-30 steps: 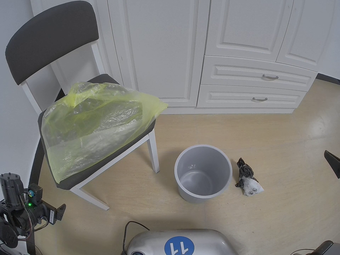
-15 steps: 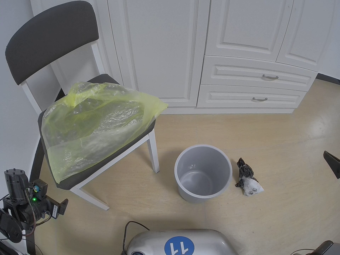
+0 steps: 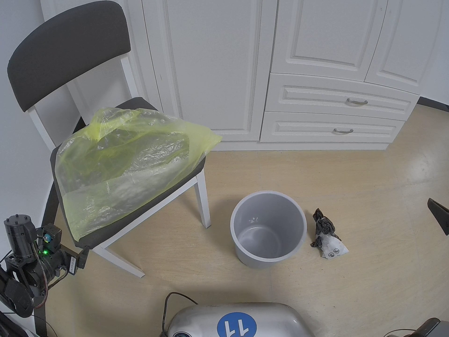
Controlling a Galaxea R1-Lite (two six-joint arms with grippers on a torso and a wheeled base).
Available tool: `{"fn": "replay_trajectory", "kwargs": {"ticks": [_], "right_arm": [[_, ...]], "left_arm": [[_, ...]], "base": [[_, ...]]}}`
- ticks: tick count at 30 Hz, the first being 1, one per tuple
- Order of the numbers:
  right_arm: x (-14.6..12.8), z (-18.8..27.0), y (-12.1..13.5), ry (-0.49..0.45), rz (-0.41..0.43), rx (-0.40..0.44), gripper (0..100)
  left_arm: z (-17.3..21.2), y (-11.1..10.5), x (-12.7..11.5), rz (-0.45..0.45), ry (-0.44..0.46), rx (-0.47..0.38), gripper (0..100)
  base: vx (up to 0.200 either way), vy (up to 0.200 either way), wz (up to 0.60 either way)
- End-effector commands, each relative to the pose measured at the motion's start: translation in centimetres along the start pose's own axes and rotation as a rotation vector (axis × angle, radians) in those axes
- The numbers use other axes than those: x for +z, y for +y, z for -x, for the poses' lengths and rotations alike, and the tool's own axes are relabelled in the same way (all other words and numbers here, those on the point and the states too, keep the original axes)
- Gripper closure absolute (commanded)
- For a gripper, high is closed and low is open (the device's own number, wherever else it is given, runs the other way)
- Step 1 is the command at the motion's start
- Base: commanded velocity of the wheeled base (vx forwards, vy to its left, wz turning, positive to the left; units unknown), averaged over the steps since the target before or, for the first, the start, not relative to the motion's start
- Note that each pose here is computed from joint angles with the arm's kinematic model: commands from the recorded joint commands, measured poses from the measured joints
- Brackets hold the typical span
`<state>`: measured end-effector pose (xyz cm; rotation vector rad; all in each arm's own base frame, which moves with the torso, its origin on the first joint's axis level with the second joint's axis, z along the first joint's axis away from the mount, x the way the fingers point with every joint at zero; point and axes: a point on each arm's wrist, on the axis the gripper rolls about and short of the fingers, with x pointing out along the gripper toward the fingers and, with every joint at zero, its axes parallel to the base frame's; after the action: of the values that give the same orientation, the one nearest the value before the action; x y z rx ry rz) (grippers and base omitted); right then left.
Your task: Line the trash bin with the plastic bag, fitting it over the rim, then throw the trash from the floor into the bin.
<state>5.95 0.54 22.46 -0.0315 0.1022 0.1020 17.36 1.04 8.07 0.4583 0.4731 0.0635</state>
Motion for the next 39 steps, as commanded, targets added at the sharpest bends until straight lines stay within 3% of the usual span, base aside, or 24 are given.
{"fn": "replay_trajectory", "kwargs": {"ticks": [1,8,15,24,29,36,39], "right_arm": [[0.0,0.0,0.0,-0.001,0.000,0.001,0],[0.1,0.0,0.0,-0.005,0.000,0.002,0],[0.2,0.0,0.0,-0.007,0.000,0.000,0],[0.3,0.1,0.0,-0.013,-0.002,0.000,0],[0.4,0.2,0.0,-0.022,-0.002,0.000,0],[0.5,0.3,0.0,-0.044,-0.003,-0.004,0],[0.5,0.3,0.0,-0.044,-0.001,-0.004,0]], "left_arm": [[-0.1,0.3,0.6,0.014,-0.034,0.020,0],[-1.2,1.4,2.7,0.034,-0.113,0.065,0],[-0.9,0.9,2.0,0.025,-0.088,0.038,0],[-1.3,1.2,2.7,0.033,-0.118,0.052,0],[-1.8,2.0,4.6,0.145,-0.204,0.081,0],[-1.0,2.8,6.0,0.221,-0.369,0.133,0],[-0.8,2.7,5.8,0.232,-0.384,0.135,0]], "base": [[0.000,0.000,0.00],[0.000,0.000,0.00],[0.000,0.000,0.00],[0.000,0.000,0.00],[0.000,0.000,0.00],[0.000,0.000,0.00],[0.000,0.000,0.00]]}}
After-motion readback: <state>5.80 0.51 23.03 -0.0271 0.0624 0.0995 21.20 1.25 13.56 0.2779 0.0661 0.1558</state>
